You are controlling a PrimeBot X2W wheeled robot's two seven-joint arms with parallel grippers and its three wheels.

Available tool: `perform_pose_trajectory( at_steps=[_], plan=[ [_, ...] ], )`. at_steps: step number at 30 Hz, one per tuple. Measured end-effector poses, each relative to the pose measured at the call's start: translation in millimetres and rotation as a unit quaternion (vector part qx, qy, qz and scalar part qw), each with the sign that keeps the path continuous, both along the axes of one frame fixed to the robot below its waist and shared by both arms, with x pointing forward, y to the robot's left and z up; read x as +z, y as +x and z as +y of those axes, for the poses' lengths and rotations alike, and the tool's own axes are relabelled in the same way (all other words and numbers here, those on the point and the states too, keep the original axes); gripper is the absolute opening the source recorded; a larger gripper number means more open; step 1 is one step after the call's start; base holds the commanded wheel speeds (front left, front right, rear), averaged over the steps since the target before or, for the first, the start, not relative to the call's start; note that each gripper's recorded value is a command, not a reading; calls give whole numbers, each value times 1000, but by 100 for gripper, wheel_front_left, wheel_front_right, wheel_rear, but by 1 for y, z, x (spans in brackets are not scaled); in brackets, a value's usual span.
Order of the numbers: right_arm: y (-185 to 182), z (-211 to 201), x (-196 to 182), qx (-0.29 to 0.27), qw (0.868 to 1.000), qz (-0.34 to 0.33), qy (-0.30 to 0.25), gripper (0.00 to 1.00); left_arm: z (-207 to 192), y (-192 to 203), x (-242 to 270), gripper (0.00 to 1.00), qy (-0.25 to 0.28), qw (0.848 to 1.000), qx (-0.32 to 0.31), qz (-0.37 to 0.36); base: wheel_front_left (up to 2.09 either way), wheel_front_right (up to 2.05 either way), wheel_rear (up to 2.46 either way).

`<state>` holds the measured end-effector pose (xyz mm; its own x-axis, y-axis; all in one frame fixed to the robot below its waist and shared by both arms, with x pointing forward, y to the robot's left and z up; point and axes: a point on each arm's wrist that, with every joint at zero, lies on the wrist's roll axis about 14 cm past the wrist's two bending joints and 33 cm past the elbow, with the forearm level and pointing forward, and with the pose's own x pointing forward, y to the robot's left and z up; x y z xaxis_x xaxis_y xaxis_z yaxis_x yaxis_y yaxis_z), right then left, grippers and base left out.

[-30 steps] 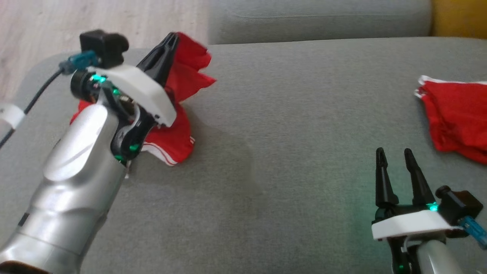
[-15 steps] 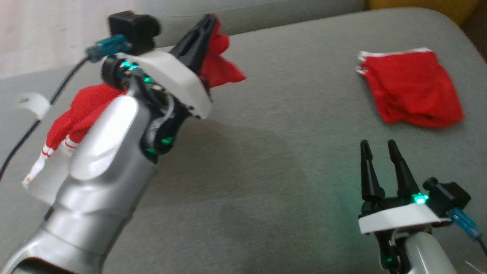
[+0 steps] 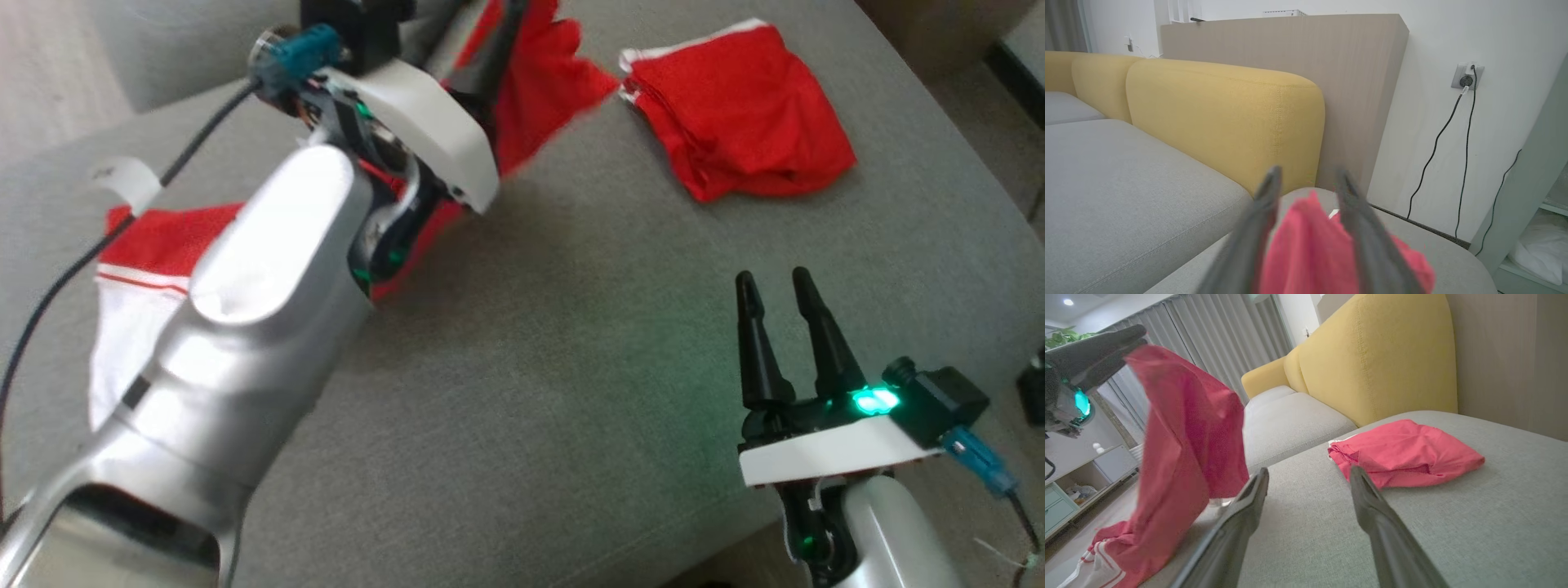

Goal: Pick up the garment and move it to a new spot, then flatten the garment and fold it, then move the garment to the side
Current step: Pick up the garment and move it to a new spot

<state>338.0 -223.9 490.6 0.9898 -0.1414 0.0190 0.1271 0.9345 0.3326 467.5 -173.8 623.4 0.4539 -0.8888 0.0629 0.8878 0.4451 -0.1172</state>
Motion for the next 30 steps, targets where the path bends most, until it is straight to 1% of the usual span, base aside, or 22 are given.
perform_pose_trajectory(
  at_steps=[3, 6, 10, 14, 17, 20, 25, 26, 30],
  plan=[
    [0, -1, -7, -3, 1000, 13, 2, 100, -2, 15, -12, 100, -3, 1000, 9, 9, 0, 0, 0],
    [2, 0, -11, -2, 1000, 18, 3, 100, 5, 26, -21, 100, -5, 1000, 22, 12, 0, 0, 0],
    [11, 4, -9, 9, 1000, 13, 4, 100, 30, 39, -23, 100, 0, 998, 55, -10, 0, 0, 0],
    [20, 9, -5, 22, 1000, 5, -7, 100, 71, 54, -12, 100, -7, 993, 106, -43, 0, 0, 0],
    [27, 14, -1, 33, 999, -2, -21, 100, 112, 60, -8, 100, -16, 985, 160, -61, 0, 0, 0],
    [34, 16, 3, 39, 999, -10, -32, 100, 154, 54, -22, 100, -17, 975, 212, -57, 0, 0, 0],
    [44, 26, 8, 56, 997, -19, -47, 100, 223, 24, -63, 100, -15, 953, 303, -17, 0, 0, 0],
    [44, 26, 8, 56, 997, -19, -47, 100, 223, 24, -63, 100, -15, 953, 303, -17, 0, 0, 0],
    [49, 39, 7, 78, 996, -19, -51, 100, 267, -11, -95, 100, -15, 929, 368, 21, 0, 0, 0]
  ],
)
